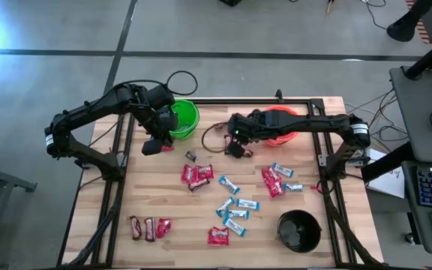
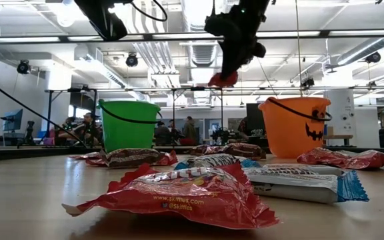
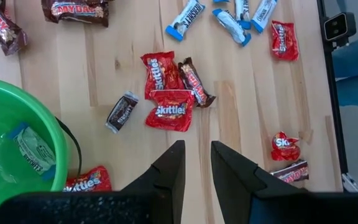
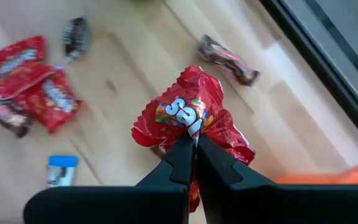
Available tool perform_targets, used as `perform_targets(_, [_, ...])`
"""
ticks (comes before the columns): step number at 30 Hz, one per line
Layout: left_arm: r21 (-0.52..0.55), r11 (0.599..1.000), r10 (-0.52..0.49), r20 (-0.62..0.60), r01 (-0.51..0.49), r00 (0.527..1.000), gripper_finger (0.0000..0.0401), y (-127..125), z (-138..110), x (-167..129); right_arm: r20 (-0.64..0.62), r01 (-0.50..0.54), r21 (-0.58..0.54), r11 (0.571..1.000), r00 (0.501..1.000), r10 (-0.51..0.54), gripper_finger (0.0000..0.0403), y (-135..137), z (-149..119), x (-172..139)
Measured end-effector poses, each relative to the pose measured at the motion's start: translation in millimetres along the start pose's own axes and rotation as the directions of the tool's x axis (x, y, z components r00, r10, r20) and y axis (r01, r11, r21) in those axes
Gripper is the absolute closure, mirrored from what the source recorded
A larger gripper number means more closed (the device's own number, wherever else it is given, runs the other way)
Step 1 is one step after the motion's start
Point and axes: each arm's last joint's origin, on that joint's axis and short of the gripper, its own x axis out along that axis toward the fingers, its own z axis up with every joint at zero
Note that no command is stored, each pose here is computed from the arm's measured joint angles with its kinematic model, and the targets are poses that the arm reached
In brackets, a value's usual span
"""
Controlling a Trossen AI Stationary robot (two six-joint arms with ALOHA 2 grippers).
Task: Sort candy
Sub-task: Put the red candy into the orange bucket
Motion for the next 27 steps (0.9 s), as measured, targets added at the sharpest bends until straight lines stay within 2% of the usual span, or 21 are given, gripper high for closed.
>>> perform_targets(10, [0.026, 1.000, -0.005, -0.013, 0.006, 1.000, 0.0341, -1, -1, 0, -0.087, 0.115, 0.066, 0.991, 0.990, -0.109, 0.0394, -44, 1, -3])
perform_targets(21, [0.026, 1.000, -0.005, -0.013, 0.006, 1.000, 0.0341, -1, -1, 0, -0.090, 0.150, 0.128, 0.980, 0.986, -0.139, 0.0394, -79, -5, -37])
perform_targets(27, [0.024, 1.000, -0.005, -0.012, 0.006, 1.000, 0.0341, -1, -1, 0, -0.128, 0.214, 0.155, 0.965, 0.972, -0.195, 0.0394, -100, -14, -55])
